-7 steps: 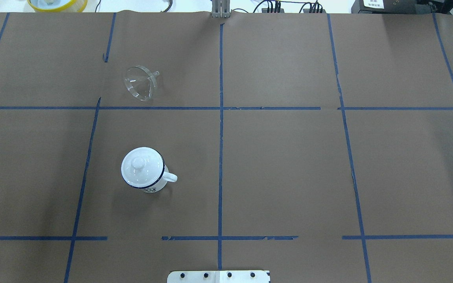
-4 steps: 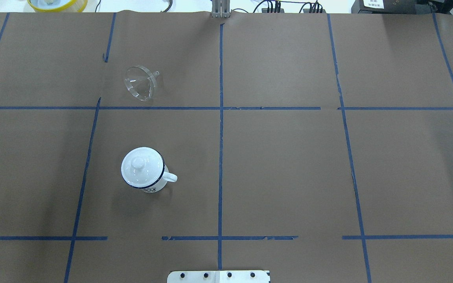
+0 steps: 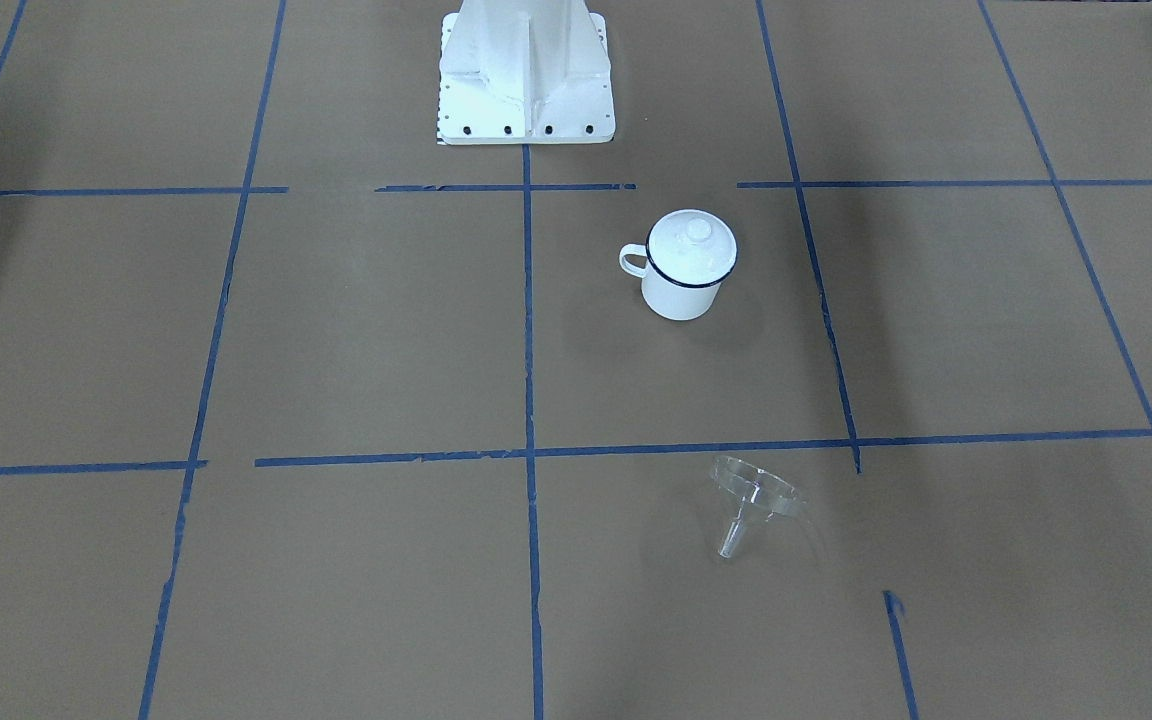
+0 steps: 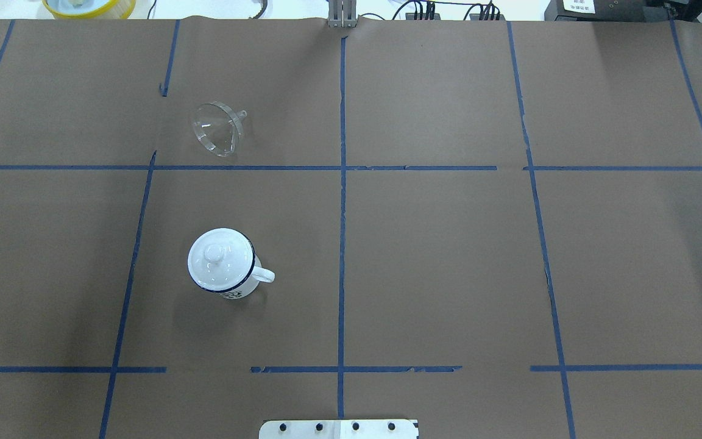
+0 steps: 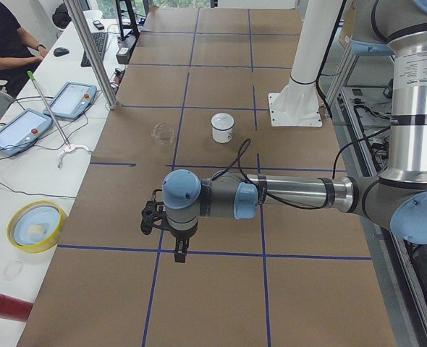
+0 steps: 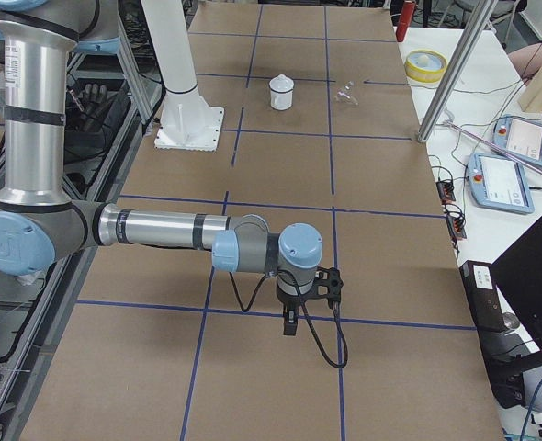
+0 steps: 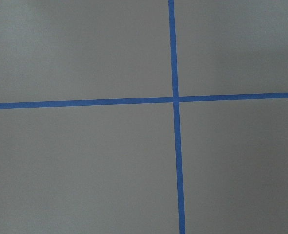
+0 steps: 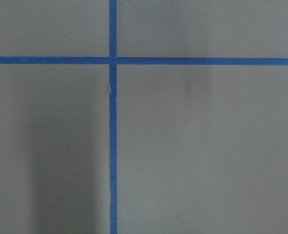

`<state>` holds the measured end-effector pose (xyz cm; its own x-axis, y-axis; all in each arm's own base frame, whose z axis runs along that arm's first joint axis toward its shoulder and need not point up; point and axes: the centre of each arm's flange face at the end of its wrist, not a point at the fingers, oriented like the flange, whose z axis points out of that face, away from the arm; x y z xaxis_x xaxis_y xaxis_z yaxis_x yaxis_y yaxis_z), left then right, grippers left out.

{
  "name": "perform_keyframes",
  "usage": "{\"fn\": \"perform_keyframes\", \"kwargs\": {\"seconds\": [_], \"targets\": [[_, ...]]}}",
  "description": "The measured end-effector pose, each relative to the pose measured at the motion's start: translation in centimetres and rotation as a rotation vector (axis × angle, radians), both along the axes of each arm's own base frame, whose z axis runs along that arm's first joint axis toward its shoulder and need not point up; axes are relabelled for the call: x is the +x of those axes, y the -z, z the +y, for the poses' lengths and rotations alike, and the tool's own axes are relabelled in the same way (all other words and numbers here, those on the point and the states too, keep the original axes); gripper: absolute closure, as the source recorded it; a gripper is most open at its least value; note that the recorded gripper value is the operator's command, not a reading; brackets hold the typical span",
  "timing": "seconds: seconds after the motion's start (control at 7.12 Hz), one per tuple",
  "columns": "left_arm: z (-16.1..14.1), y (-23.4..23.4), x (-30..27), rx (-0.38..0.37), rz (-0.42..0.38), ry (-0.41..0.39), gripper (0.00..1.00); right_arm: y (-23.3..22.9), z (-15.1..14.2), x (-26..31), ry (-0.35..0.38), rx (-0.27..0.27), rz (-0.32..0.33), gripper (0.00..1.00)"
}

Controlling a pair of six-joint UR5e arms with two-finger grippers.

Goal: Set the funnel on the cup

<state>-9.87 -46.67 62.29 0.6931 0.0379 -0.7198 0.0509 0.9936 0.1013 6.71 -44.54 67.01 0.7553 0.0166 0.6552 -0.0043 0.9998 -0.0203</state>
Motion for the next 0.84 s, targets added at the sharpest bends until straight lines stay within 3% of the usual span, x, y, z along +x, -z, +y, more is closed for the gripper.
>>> {"fn": "perform_keyframes", "kwargs": {"seconds": [0.42,0.84], "targets": [[-0.9,8.4,5.0,-0.027,0.027,0.077,0.00,-0.1,0.0,0.0,0.000,-0.001,0.000,0.00],[-0.7,20.0,16.3,-0.103,0.070,0.148,0.00,0.0,0.0,0.0,0.000,0.000,0.000,0.00]]}}
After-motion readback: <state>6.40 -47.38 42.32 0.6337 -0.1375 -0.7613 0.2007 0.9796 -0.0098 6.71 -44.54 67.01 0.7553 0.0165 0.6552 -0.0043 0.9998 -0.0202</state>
